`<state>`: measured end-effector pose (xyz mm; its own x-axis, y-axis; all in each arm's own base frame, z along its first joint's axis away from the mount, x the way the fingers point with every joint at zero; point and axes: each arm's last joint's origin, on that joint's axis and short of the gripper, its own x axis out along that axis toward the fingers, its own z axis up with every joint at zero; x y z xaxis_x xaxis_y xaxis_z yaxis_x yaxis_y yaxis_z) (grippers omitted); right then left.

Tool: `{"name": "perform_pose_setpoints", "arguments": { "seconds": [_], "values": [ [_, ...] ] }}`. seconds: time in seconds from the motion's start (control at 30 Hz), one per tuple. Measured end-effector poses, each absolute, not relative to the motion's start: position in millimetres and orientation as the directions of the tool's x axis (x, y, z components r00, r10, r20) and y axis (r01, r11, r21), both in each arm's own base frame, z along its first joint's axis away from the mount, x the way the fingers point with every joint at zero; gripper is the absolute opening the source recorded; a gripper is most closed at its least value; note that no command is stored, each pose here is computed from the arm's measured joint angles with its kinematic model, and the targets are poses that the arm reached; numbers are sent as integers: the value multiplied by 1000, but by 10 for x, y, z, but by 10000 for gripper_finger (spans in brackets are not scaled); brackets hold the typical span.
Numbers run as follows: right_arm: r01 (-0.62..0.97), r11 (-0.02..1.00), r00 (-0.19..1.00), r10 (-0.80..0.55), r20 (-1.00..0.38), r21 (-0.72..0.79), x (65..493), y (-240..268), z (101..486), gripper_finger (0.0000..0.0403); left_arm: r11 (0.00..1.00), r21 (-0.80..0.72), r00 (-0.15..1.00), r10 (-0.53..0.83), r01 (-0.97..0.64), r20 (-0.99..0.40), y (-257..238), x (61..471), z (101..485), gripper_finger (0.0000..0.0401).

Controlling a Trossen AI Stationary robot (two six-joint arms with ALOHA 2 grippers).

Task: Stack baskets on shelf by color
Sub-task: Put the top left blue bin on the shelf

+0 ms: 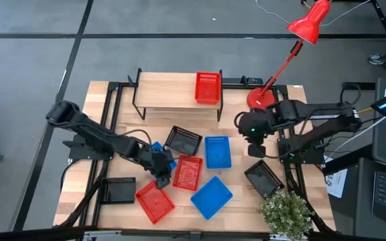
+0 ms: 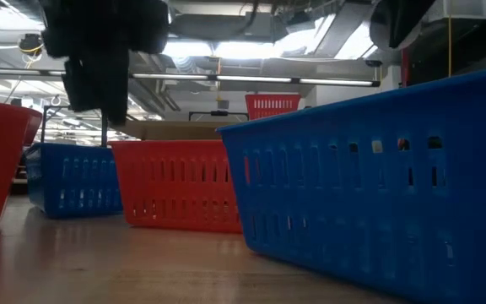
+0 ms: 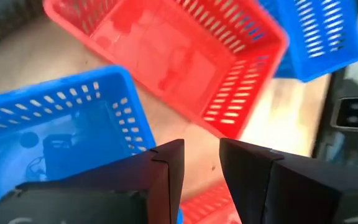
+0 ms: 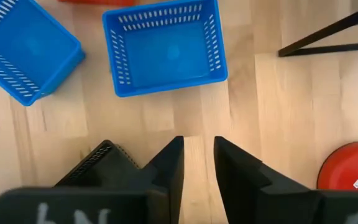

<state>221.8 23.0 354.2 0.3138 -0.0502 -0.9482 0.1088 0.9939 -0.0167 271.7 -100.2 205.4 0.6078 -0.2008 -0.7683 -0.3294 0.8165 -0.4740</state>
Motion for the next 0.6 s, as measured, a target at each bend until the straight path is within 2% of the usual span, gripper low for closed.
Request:
{"name": "perform_pose_setpoints", "arguments": {
  "seconds": [0.33, 0.5, 0.6],
  "values": [
    [100, 995, 341, -47, -939, -14, 2082, 215, 3629, 87, 803, -379, 551, -77, -459, -831, -1009, 2773, 1837, 94],
    [77, 997, 340, -47, -939, -22, 2079, 214, 3630, 87, 801, -384, 583, -55, -459, -811, -1020, 2812, 1968, 94],
    [78, 997, 340, -47, -939, -22, 2079, 214, 3629, 87, 803, -322, 533, -7, -501, -846, -1041, 2803, 2109, 94]
  ]
}}
